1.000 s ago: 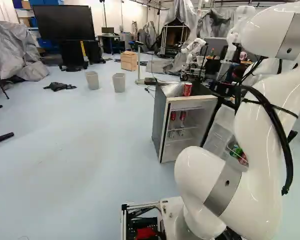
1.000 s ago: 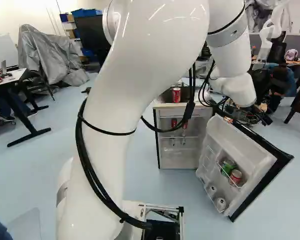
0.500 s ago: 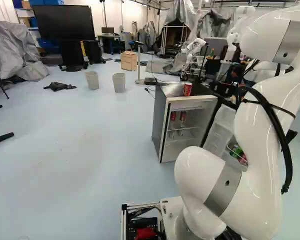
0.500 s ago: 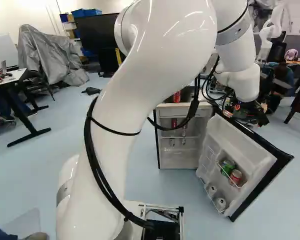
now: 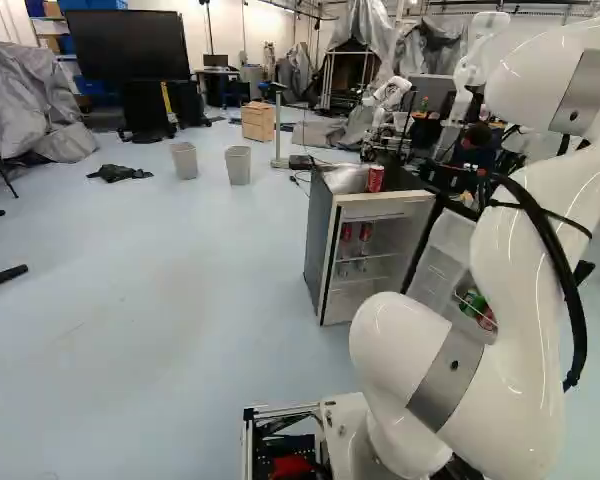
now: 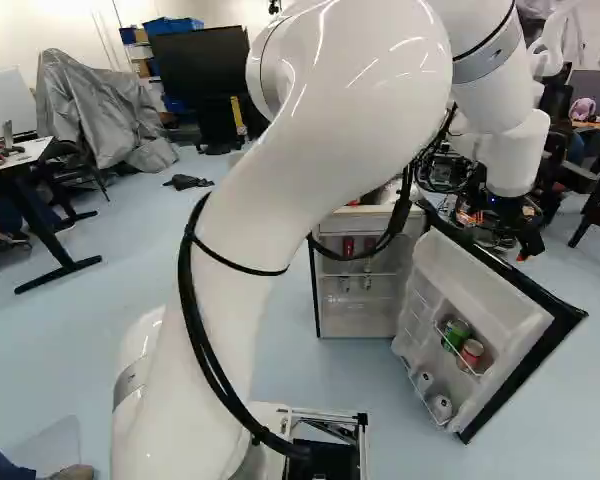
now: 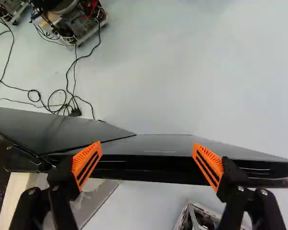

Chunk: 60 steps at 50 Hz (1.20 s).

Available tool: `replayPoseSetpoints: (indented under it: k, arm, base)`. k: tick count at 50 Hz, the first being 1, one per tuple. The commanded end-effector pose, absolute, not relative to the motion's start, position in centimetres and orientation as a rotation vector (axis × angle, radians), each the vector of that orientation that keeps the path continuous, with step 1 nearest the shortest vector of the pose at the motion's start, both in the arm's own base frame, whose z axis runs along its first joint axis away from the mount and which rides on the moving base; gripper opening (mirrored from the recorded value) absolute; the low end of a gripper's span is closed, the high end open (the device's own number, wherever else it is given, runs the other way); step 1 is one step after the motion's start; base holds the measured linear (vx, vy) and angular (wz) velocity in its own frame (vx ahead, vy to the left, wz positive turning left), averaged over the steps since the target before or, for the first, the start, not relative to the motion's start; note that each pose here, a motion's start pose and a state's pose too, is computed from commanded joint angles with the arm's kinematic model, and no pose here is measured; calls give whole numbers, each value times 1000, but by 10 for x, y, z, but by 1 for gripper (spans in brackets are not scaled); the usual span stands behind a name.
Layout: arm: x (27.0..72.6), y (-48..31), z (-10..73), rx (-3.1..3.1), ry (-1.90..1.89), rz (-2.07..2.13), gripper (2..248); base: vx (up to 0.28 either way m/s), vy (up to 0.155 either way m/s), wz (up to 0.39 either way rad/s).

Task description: Grab a drink from the fridge

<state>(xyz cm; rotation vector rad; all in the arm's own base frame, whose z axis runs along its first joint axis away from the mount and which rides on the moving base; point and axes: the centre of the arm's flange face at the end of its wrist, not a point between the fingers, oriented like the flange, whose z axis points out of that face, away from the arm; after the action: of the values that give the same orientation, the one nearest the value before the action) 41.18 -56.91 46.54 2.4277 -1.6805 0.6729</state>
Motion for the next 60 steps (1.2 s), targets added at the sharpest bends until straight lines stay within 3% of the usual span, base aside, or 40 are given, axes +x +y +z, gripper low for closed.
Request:
replayPoseSetpoints:
  k: [60]
  arm:
    - [439, -638, 438, 2470, -1737, 547, 247]
  base:
    - [0, 0, 0]
